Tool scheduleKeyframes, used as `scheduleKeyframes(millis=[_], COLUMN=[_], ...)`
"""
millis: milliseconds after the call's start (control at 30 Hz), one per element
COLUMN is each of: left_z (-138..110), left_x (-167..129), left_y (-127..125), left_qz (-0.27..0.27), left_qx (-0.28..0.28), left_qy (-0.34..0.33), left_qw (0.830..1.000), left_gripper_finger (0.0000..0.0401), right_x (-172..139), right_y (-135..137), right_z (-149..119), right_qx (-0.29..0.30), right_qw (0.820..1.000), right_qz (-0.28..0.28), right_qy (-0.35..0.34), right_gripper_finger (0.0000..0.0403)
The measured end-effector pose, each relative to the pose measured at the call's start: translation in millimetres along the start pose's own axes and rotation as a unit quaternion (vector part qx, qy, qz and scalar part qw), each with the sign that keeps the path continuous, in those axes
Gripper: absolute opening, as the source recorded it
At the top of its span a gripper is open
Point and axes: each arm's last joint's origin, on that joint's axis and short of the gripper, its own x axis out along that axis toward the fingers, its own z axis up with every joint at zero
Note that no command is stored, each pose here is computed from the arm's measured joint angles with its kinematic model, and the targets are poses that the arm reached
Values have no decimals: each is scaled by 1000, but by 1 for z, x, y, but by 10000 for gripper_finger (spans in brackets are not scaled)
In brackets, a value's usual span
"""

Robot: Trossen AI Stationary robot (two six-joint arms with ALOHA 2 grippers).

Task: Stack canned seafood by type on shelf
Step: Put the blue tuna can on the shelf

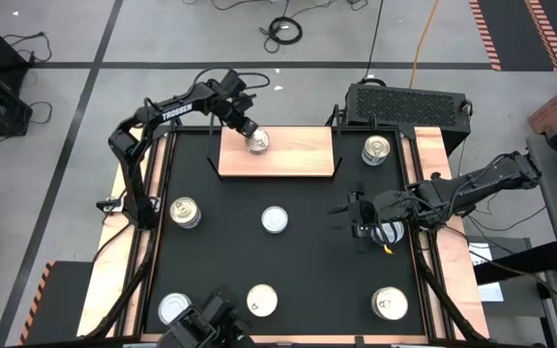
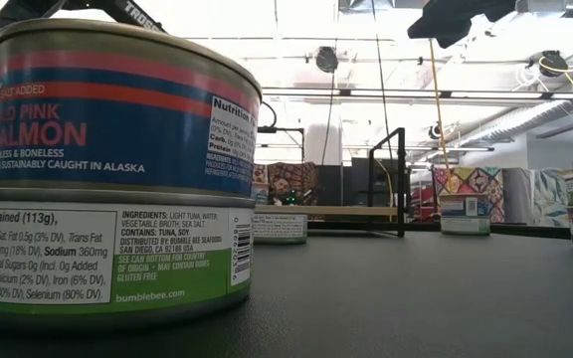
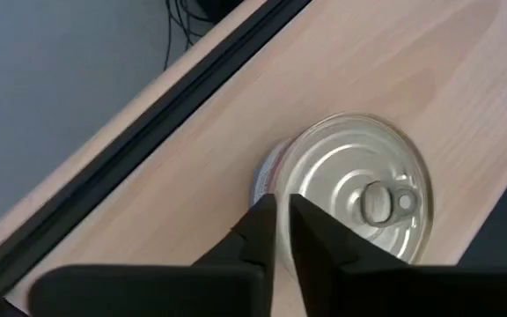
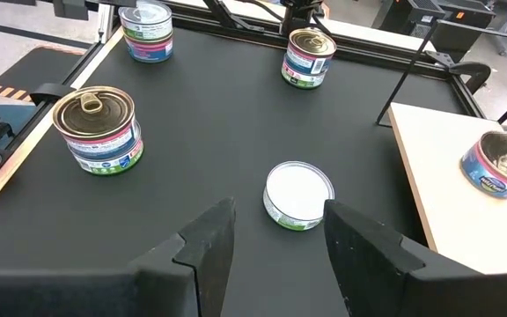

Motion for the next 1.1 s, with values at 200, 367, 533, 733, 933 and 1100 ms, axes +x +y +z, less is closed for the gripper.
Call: scheduleKeyframes(millis=[200, 367, 533, 733, 933, 1100], left_z=[4, 13, 22, 18, 13, 10], left_x=[1, -7, -12, 0, 8, 12], left_y=[-4, -8, -29, -82, -131, -138], left_qz=[4, -6, -45, -43, -37, 30], left_qx=[15, 21, 50, 162, 256, 274], left_qy=[-17, -34, -50, -45, -72, -78], left_qw=[1000, 999, 996, 985, 963, 958], left_gripper_finger=[103, 124, 125, 125, 125, 125], right_x=[0, 0, 0, 0, 0, 0], right_y=[0, 0, 0, 0, 0, 0], right_z=[0, 0, 0, 0, 1, 1], right_qx=[0, 0, -1, -2, 1, 3], right_qw=[1000, 1000, 1000, 1000, 1000, 1000], right_qz=[0, 0, 0, 0, 0, 0], right_qy=[0, 0, 0, 0, -3, -6], right_gripper_finger=[169, 169, 169, 169, 169, 169])
